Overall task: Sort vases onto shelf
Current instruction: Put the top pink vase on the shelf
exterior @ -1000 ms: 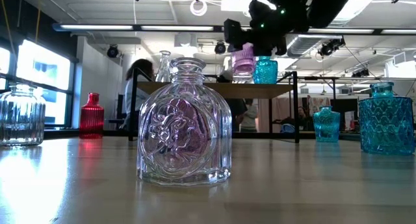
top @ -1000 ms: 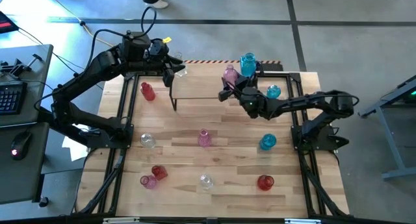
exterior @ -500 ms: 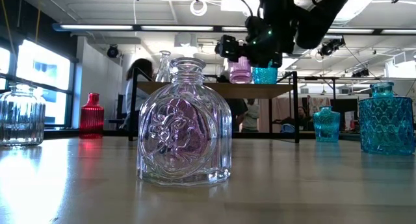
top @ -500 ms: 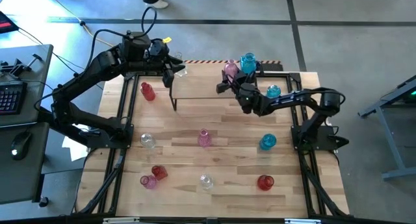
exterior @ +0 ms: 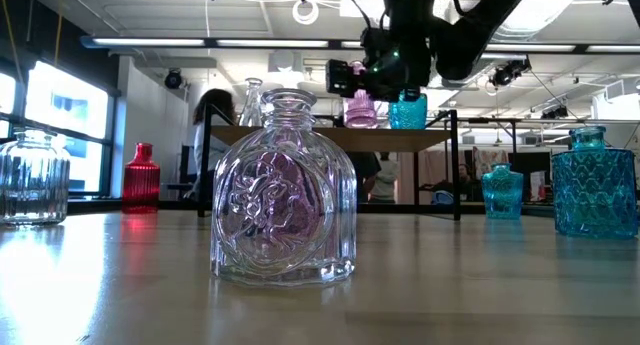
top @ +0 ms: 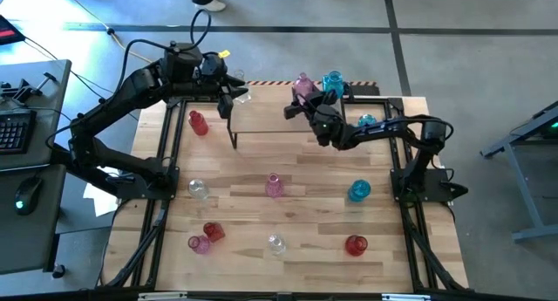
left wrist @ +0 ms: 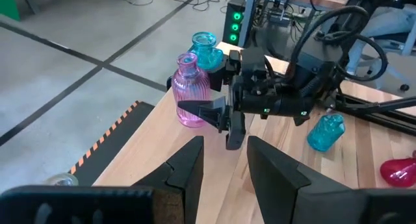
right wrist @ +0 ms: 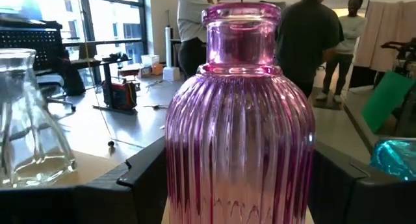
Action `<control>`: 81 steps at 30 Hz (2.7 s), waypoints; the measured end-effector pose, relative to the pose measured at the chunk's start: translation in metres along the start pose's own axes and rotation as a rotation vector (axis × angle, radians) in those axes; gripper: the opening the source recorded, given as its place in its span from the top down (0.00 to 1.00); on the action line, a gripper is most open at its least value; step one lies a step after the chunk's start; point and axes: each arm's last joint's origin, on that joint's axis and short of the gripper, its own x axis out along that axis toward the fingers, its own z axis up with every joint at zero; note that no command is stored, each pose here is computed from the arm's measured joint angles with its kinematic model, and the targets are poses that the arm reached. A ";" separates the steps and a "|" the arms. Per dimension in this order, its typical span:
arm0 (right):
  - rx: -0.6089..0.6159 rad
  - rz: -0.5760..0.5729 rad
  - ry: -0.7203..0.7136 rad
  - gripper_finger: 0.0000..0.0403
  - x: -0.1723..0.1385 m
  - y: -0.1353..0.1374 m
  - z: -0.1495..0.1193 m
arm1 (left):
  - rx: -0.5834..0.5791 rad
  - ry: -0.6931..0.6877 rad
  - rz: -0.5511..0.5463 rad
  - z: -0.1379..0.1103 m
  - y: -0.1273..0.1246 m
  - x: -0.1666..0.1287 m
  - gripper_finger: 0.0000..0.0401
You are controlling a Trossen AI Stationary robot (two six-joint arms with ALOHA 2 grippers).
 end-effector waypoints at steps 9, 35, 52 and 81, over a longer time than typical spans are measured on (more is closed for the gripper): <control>0.061 -0.048 0.039 0.38 0.011 -0.011 -0.006 | 0.001 0.007 0.005 -0.001 0.000 0.000 0.72; 0.059 0.044 0.038 0.38 0.026 -0.022 -0.006 | -0.035 0.019 0.008 -0.002 0.000 0.000 0.72; 0.073 0.081 0.065 0.38 0.034 -0.030 -0.009 | -0.035 0.019 0.007 -0.002 0.000 0.000 0.72; 0.084 0.101 0.104 0.29 0.038 -0.035 -0.013 | -0.035 0.019 0.007 -0.002 0.000 0.000 0.72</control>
